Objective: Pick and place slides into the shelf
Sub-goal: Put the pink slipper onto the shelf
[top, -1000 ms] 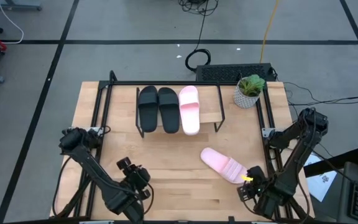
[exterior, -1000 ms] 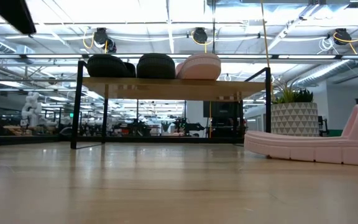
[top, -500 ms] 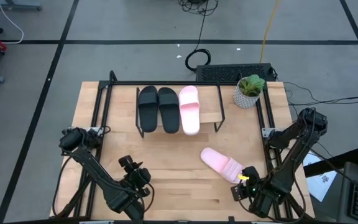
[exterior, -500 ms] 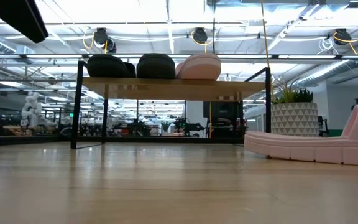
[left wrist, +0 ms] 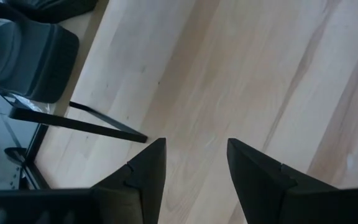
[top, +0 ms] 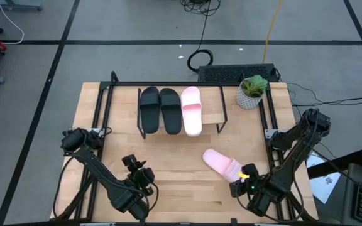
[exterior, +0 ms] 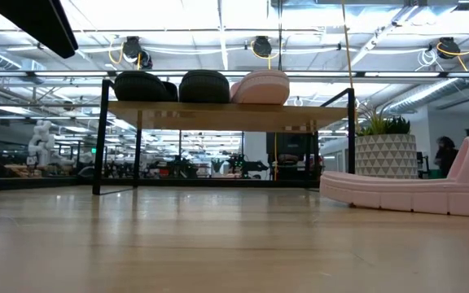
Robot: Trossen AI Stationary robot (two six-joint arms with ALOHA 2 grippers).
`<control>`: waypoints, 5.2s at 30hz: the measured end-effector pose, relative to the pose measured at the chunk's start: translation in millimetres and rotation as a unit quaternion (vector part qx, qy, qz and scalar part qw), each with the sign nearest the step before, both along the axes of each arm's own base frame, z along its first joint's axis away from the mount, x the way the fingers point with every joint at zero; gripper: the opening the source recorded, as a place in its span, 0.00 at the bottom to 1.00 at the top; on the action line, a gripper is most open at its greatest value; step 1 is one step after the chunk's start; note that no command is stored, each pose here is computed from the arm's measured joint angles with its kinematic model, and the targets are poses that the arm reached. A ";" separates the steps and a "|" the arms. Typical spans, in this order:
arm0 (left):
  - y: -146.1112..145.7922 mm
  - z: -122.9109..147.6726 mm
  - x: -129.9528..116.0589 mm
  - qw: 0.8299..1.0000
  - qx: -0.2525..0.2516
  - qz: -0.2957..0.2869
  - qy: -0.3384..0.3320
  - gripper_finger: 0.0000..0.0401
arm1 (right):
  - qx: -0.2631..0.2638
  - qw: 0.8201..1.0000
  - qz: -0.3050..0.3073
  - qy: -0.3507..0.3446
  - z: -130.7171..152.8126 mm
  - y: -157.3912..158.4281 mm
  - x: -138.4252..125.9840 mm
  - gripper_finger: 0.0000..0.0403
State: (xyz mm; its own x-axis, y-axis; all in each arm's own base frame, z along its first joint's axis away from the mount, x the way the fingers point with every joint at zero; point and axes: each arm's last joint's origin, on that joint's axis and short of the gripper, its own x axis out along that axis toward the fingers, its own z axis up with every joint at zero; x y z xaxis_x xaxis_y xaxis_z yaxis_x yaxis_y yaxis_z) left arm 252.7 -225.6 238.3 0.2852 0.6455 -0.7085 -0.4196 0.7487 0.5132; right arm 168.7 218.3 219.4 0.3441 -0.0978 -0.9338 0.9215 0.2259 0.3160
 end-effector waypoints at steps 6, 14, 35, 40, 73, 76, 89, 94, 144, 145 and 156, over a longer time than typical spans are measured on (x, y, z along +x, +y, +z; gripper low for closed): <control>0.0 0.1 0.0 1.000 0.000 0.000 0.000 0.43 | -0.002 1.000 0.003 0.003 -0.3 1.0 -2.4 0.42; 0.0 0.2 0.0 1.000 0.000 -0.002 0.001 0.43 | -0.009 1.000 0.005 0.008 -14.1 8.9 3.2 0.42; 0.1 -0.1 0.0 1.000 0.003 -0.015 0.019 0.43 | 0.009 0.999 0.002 -0.038 -65.8 7.6 6.5 0.42; 0.3 -0.1 0.2 1.000 0.003 -0.014 0.019 0.43 | 0.028 0.998 0.000 -0.053 -71.8 8.1 6.9 0.42; 19.2 15.9 104.6 0.958 -0.077 -0.253 -0.109 0.43 | -0.066 0.905 0.054 -0.416 23.4 12.4 -0.4 0.42; 31.0 23.2 124.5 0.942 -0.093 -0.289 -0.144 0.43 | -0.121 0.875 0.074 -0.462 45.3 12.0 0.8 0.42; 54.8 30.3 158.9 0.870 -0.197 -0.409 -0.196 0.43 | -0.304 0.778 0.140 -0.532 120.5 -0.5 -6.1 0.42; 50.1 8.5 173.8 0.863 -0.197 -0.416 -0.207 0.43 | -0.330 0.766 0.150 -0.530 130.0 -7.0 -9.9 0.42; 76.9 -87.9 260.3 0.889 -0.220 -0.319 -0.244 0.43 | -0.382 0.763 0.138 -0.503 144.8 -22.9 -16.7 0.42; 78.9 -90.0 261.7 0.888 -0.224 -0.316 -0.247 0.43 | -0.382 0.763 0.138 -0.502 144.7 -22.9 -16.7 0.42; 79.8 -98.3 266.7 0.863 -0.269 -0.342 -0.258 0.43 | -0.383 0.763 0.139 -0.502 144.7 -22.9 -16.7 0.42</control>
